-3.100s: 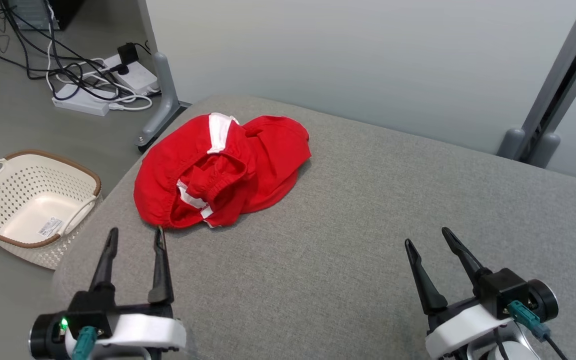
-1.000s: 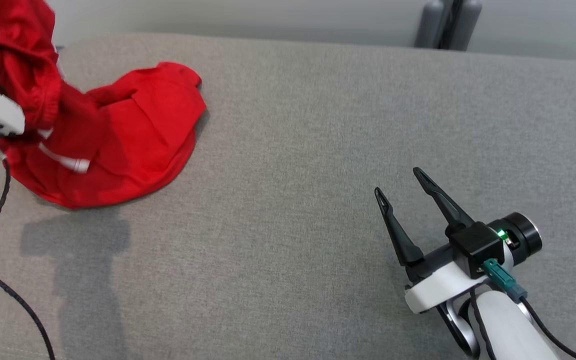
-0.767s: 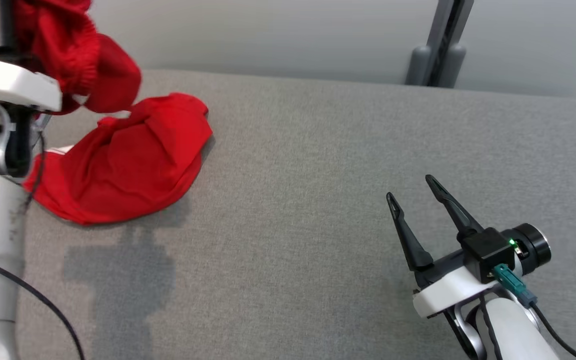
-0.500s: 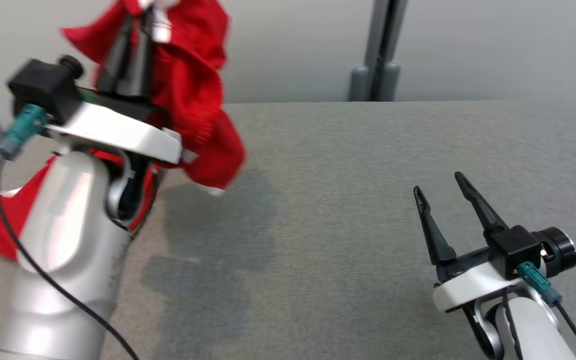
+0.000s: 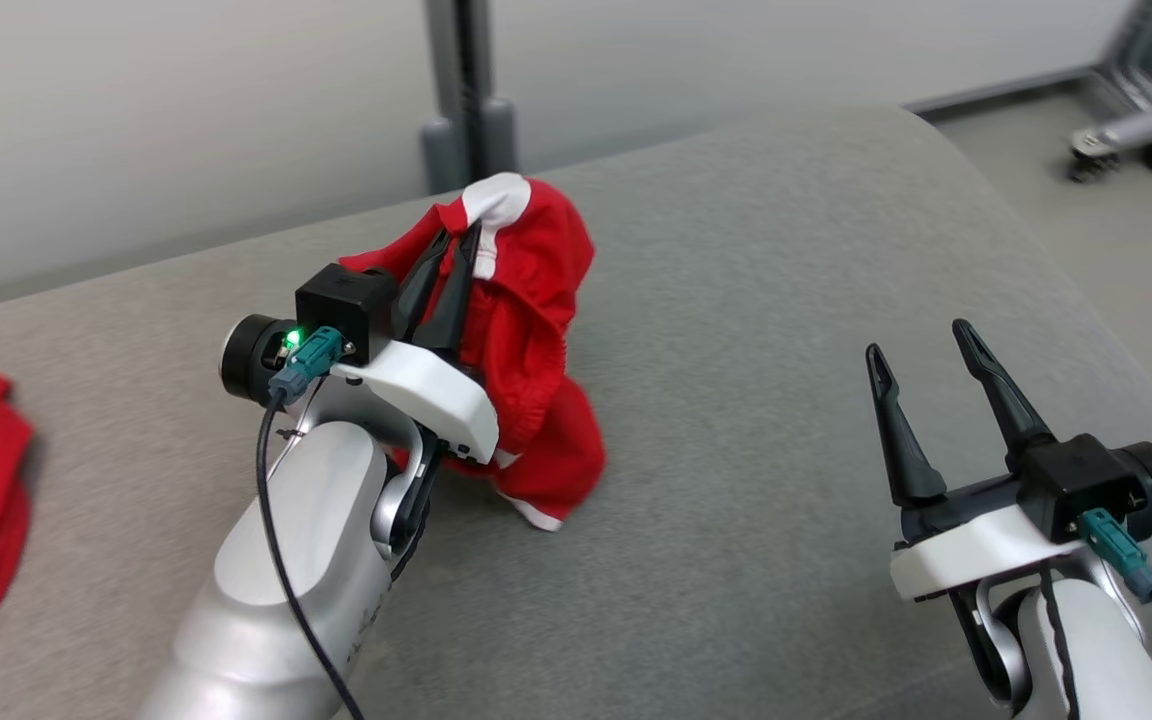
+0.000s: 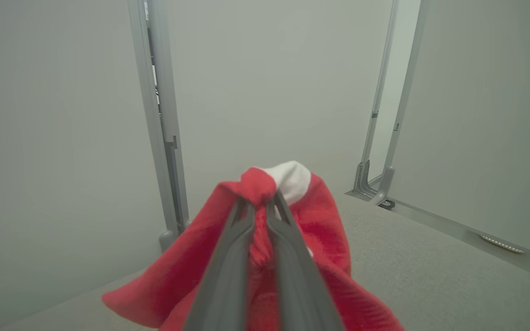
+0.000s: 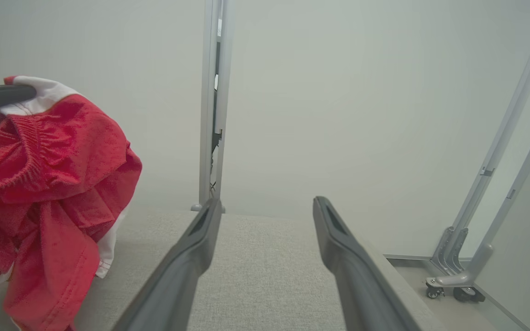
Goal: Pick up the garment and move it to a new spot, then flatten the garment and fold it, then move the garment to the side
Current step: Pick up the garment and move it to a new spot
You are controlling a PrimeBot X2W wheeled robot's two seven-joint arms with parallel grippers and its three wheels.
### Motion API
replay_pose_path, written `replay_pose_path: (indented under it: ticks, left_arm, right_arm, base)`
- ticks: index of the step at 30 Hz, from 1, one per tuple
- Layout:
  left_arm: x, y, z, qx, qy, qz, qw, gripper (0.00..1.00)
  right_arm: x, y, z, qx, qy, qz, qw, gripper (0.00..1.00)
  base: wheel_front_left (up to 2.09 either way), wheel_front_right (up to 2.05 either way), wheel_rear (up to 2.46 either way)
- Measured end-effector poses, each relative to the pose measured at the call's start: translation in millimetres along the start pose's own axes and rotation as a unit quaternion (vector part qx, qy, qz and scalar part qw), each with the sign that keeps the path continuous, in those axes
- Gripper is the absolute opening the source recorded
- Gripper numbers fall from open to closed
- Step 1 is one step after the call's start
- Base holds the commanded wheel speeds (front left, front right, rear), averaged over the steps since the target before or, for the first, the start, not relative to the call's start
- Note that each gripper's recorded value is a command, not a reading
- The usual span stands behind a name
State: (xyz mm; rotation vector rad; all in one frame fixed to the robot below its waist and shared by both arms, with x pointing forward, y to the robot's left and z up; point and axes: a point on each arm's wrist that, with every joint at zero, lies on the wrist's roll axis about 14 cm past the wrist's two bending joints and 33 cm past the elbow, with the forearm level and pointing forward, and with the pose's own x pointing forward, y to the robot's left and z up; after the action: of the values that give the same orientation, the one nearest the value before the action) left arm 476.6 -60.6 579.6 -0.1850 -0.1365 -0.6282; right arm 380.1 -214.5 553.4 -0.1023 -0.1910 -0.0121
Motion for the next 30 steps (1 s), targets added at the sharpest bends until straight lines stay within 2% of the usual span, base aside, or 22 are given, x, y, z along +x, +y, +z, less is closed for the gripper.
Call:
replay_pose_path:
  ticks: [5,6,7,10,14,17,21,25,30]
  left_arm:
    - [17.9,-38.4,-45.7,-0.006,0.053,-0.041,0.998,0.00]
    - [18.4,-48.1,-56.9,-0.009,0.067,-0.055,0.996,0.74]
    - [18.5,-58.0,-67.1,-0.015,0.079,-0.068,0.994,1.00]
    - [18.9,-88.2,-88.2,-0.041,0.103,-0.108,0.988,1.00]
    - [25.9,-82.6,-71.6,-0.057,0.077,-0.092,0.991,1.00]
    - [28.3,-58.8,-47.2,-0.045,0.041,-0.057,0.996,1.00]
    - [13.8,-13.1,-13.6,-0.001,-0.007,-0.003,1.000,1.00]
    - [-22.5,35.6,4.0,0.050,-0.026,0.057,0.997,1.00]
    - [-80.3,75.6,16.7,0.073,-0.036,0.118,0.990,1.00]
  right_arm:
    - [-16.0,-30.4,-2.2,-0.004,0.010,-0.045,0.999,1.00]
    - [-19.7,-36.4,-3.8,-0.005,0.014,-0.055,0.998,1.00]
    - [-23.1,-41.7,-5.5,-0.005,0.019,-0.063,0.998,1.00]
    - [-33.4,-56.2,-11.7,-0.011,0.033,-0.086,0.996,1.00]
    - [-32.8,-55.0,-13.4,-0.010,0.035,-0.085,0.996,1.00]
    - [-27.5,-45.2,-13.9,-0.010,0.033,-0.070,0.997,1.00]
    - [-19.3,-24.7,-13.6,-0.004,0.027,-0.039,0.999,1.00]
    - [-11.2,-0.6,-13.0,0.005,0.021,-0.005,1.000,1.00]
    - [-1.2,35.3,-12.7,0.018,0.015,0.046,0.999,1.00]
  base:
    - [0.00,0.00,0.00]
    - [0.00,0.00,0.00]
    - [0.00,0.00,0.00]
    - [0.00,0.00,0.00]
    - [0.00,0.00,0.00]
    - [0.00,0.00,0.00]
    - [0.00,0.00,0.00]
    - [0.00,0.00,0.00]
    - [0.00,0.00,0.00]
